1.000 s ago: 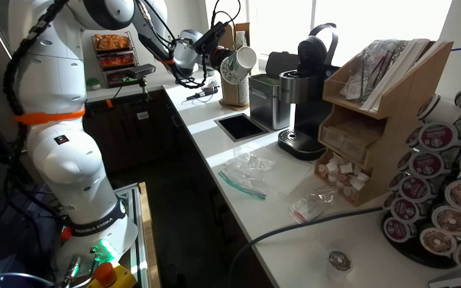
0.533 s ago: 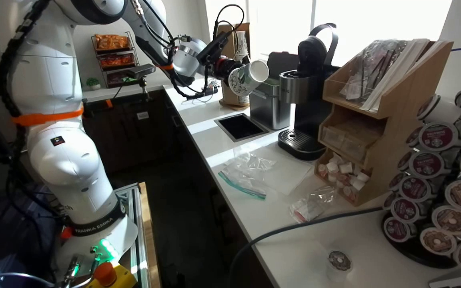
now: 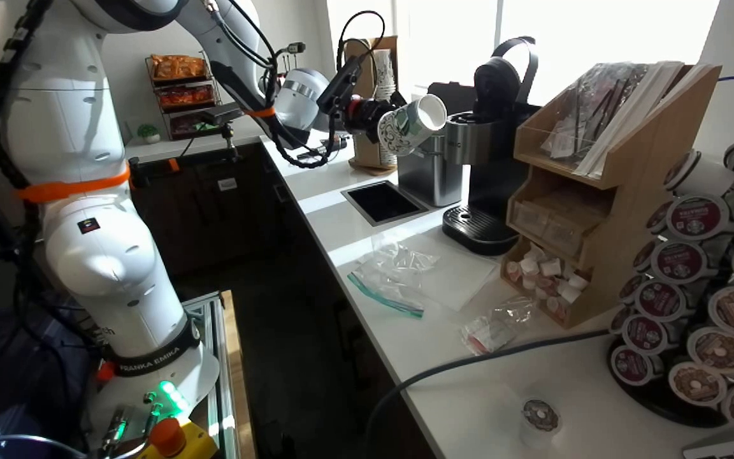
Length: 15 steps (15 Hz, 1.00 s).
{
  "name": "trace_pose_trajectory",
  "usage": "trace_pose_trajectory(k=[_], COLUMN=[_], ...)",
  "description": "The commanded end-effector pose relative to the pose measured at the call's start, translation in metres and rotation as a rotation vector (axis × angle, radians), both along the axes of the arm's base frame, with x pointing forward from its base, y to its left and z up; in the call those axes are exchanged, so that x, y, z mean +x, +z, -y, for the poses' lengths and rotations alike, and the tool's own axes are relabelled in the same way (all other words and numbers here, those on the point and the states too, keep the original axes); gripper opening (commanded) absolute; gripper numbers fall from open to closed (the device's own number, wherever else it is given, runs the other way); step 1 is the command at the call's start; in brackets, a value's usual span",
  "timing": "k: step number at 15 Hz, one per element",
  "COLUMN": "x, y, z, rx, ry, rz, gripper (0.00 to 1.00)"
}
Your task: Pour the contents of the cup onto the counter
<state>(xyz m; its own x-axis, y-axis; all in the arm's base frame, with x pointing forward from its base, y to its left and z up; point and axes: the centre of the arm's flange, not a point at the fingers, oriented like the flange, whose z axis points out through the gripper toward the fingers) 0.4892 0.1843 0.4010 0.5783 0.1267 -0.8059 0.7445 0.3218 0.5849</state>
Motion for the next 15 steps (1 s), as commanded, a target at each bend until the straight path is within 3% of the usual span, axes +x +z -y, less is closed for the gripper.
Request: trace_pose_trajectory(k=[1, 15], x=[-0.0101, -0.0163], y=[-0.0021, -0.0016], z=[0.0118, 0.0108], rx=[-0.025, -0.280], ry=[0.067, 0.171], rz=[0.000, -0.056], gripper=[0.01, 0.01])
